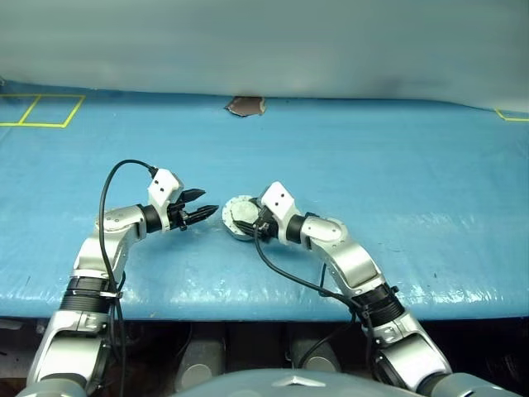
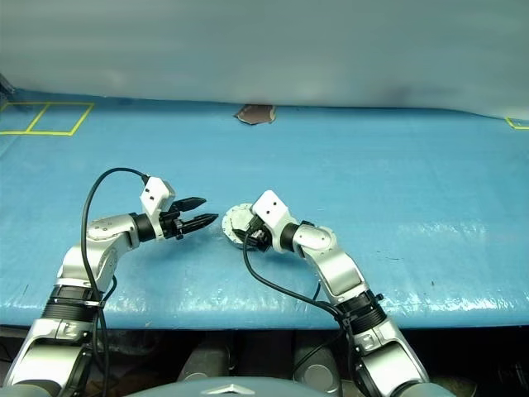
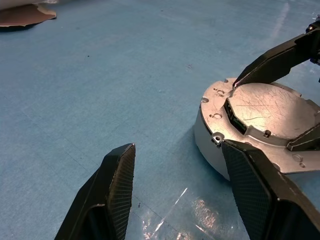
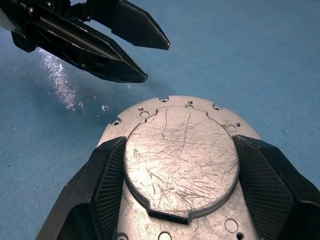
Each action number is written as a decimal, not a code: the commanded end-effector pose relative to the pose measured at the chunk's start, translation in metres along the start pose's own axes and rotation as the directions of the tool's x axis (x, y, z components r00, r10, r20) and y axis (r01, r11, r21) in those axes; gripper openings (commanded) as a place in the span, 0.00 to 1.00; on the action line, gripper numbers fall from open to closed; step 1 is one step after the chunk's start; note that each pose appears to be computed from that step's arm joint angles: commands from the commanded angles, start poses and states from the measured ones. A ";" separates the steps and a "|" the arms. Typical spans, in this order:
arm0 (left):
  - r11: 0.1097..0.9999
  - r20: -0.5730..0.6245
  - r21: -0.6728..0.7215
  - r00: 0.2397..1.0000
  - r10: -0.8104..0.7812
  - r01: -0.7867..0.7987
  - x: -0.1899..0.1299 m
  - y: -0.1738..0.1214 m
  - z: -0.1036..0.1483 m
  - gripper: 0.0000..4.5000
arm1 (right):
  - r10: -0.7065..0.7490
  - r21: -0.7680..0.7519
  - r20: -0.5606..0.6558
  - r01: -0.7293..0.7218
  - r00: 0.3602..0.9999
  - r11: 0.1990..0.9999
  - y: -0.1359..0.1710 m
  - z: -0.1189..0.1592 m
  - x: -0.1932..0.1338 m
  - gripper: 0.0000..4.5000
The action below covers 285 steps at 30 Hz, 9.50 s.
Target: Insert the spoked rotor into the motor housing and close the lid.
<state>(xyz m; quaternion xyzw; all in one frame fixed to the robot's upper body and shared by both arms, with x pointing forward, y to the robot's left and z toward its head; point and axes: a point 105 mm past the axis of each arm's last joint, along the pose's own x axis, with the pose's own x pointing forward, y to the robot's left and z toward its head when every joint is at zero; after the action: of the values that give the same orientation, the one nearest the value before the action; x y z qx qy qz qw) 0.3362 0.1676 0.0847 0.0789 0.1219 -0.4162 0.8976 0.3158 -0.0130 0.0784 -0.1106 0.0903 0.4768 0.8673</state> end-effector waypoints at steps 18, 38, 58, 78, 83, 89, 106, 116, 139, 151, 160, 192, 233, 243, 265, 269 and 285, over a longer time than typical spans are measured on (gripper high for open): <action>1.000 0.053 0.002 0.999 0.010 -0.010 -0.003 -0.003 0.009 0.67 | 0.015 -0.011 -0.033 -0.016 0.999 1.000 0.003 -0.008 0.008 0.67; 0.987 0.102 -0.142 0.993 -0.062 0.076 0.010 -0.014 0.015 0.01 | -0.029 -0.097 -0.101 0.019 0.994 0.995 -0.003 -0.020 0.004 0.67; 0.976 -0.014 -0.201 0.996 -0.092 0.087 0.025 -0.029 -0.019 0.01 | -0.051 -0.124 -0.075 0.042 0.996 0.991 -0.004 -0.011 0.003 0.67; 0.963 -0.034 -0.238 0.990 -0.138 0.126 0.030 -0.046 -0.030 0.00 | -0.084 -0.125 0.001 0.084 0.996 0.989 -0.007 0.016 -0.008 0.99; 0.962 -0.032 -0.241 0.990 -0.140 0.128 0.032 -0.049 -0.031 0.00 | -0.094 -0.031 0.130 0.099 0.987 0.995 -0.002 0.049 -0.025 0.99; 0.957 -0.019 -0.253 0.988 -0.153 0.143 0.035 -0.054 -0.032 0.00 | -0.150 0.125 0.152 0.132 0.977 0.983 -0.010 0.054 -0.044 0.99; 0.955 0.025 -0.249 0.987 -0.159 0.161 0.038 -0.060 -0.028 0.00 | -0.162 0.802 0.109 0.010 0.981 0.597 -0.012 0.001 -0.054 0.99; 0.956 0.028 -0.249 0.988 -0.152 0.154 0.036 -0.061 -0.030 0.00 | -0.150 0.908 0.030 0.036 0.988 0.417 -0.005 -0.030 -0.046 0.99; 0.961 0.017 -0.243 0.991 -0.129 0.129 0.035 -0.055 -0.033 0.00 | -0.137 0.935 0.119 -0.065 0.983 0.347 0.003 -0.018 -0.033 0.27; 0.911 0.226 -0.409 0.973 0.036 0.061 0.026 -0.030 0.000 0.00 | -0.279 0.967 0.188 -0.127 0.942 0.221 -0.018 -0.010 -0.039 0.27; 0.780 0.312 -0.616 0.944 0.112 0.111 0.018 -0.024 0.005 0.00 | -0.434 0.952 0.303 -0.246 0.849 0.183 -0.047 0.021 -0.055 0.27; 0.206 0.664 -0.740 0.744 0.076 0.640 0.043 -0.069 0.054 1.00 | -0.386 0.865 0.491 -0.385 0.781 0.321 -0.034 0.087 -0.070 0.27; 0.210 0.629 -0.777 0.749 0.209 0.594 0.060 -0.055 0.052 0.57 | -0.511 0.883 0.422 -0.210 0.749 0.421 -0.042 0.075 -0.071 0.70; 0.268 0.351 -0.936 0.612 0.709 0.227 0.029 0.038 0.027 0.57 | -0.597 0.917 0.334 -0.105 0.729 0.386 -0.056 0.054 -0.080 0.70; 0.131 0.091 -0.990 0.489 0.867 -0.048 0.006 0.077 -0.002 0.99 | -0.477 0.917 0.285 -0.092 0.832 0.388 -0.041 0.037 -0.061 0.71; 0.131 0.078 -0.989 0.501 0.862 -0.071 0.002 0.079 -0.006 0.99 | -0.398 0.883 0.285 -0.076 0.872 0.464 -0.031 0.034 -0.056 0.71; 0.213 0.040 -0.932 0.501 0.865 -0.293 -0.021 0.080 -0.018 0.99 | -0.058 0.579 0.176 -0.056 0.983 0.813 0.014 0.020 -0.036 0.71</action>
<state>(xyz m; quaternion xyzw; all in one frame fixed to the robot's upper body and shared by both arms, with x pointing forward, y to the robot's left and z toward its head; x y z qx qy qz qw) 0.3855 0.2282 0.0711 -0.4766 0.0024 0.0813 0.8754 0.2887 -0.0351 0.0958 0.2313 0.1727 0.4136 0.8635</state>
